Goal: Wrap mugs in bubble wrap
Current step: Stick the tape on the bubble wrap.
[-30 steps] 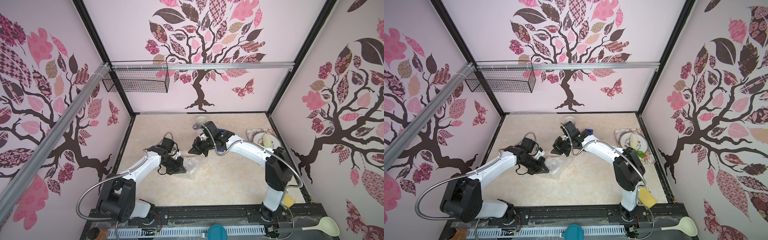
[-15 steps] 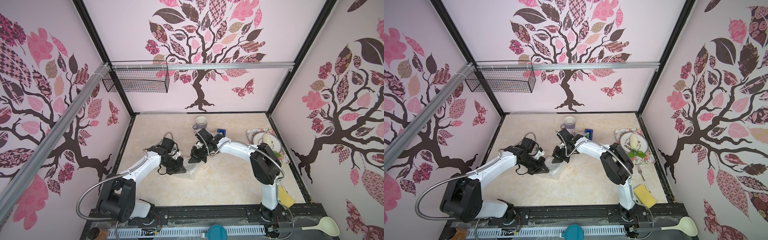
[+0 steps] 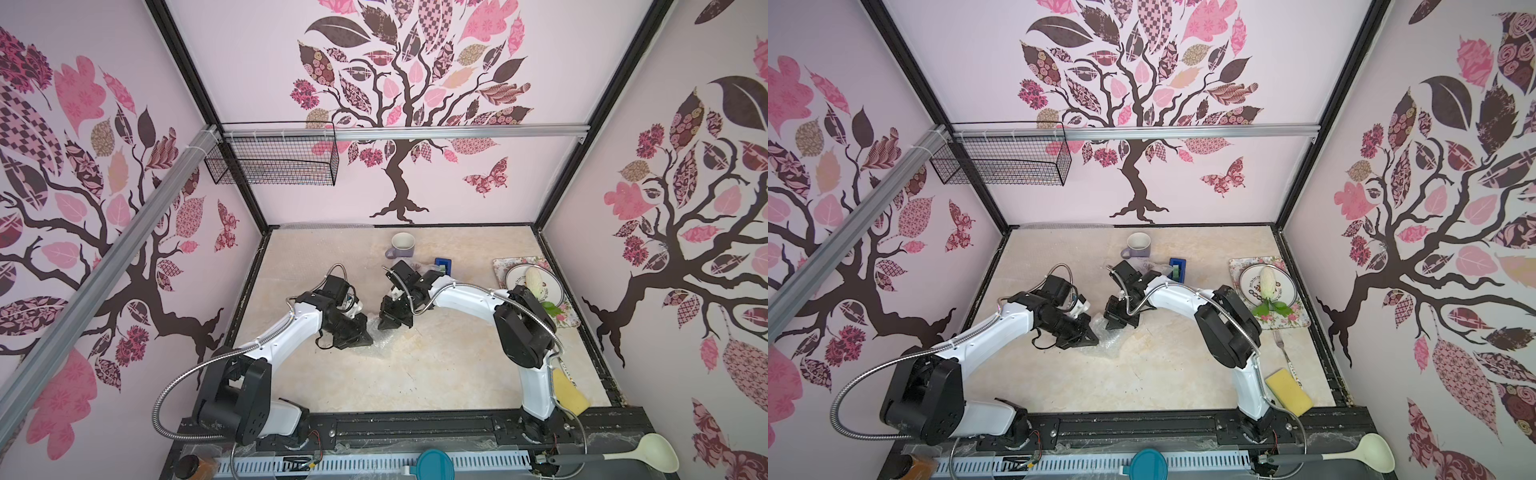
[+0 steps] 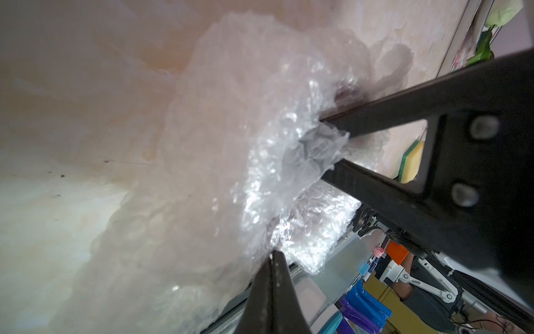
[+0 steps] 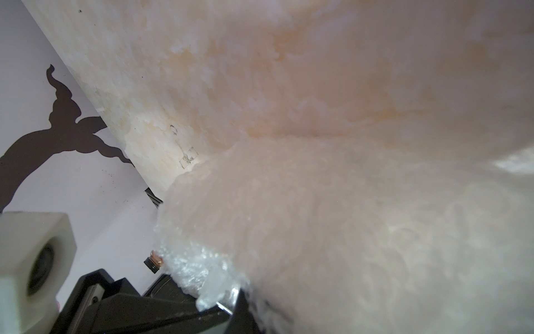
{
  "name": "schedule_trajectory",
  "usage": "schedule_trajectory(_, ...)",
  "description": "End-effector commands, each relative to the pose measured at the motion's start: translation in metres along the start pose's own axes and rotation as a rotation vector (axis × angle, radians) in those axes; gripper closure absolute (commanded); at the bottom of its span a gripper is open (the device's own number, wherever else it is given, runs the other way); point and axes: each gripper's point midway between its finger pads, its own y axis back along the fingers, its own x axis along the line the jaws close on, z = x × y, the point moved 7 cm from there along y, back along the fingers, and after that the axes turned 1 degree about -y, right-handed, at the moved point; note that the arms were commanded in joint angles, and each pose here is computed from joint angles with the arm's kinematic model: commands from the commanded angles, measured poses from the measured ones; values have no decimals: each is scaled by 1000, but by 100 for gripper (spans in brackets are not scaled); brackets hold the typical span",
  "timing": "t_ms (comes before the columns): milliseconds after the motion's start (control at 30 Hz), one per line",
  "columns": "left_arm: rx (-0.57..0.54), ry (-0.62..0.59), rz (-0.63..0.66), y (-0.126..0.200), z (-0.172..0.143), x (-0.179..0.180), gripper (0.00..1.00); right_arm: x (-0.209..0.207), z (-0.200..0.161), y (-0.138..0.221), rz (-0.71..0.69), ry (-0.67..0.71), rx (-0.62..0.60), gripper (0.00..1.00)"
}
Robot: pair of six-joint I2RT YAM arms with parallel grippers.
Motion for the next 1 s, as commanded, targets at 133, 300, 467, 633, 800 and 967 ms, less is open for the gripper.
schedule_trajectory(133, -96, -35, -32, 16, 8, -13, 100, 19, 5, 36, -1, 37, -136, 89)
schedule_trajectory(300, -167, -47, -99, 44, 6, -33, 100, 32, -5, 58, 17, 63, -136, 82)
schedule_trajectory(467, -176, -31, -115, 52, 1, -31, 100, 42, -11, 81, 77, 79, -159, 76)
schedule_trajectory(633, -277, -48, -78, 82, 20, -40, 97, 53, -10, 120, 148, 122, -236, 71)
schedule_trajectory(800, -514, -6, 53, 133, 57, -34, 72, 25, -5, 181, 89, 180, -431, 52)
schedule_trajectory(967, -603, 168, 175, 151, 74, 13, 66, -25, -23, 174, 46, 153, -436, 16)
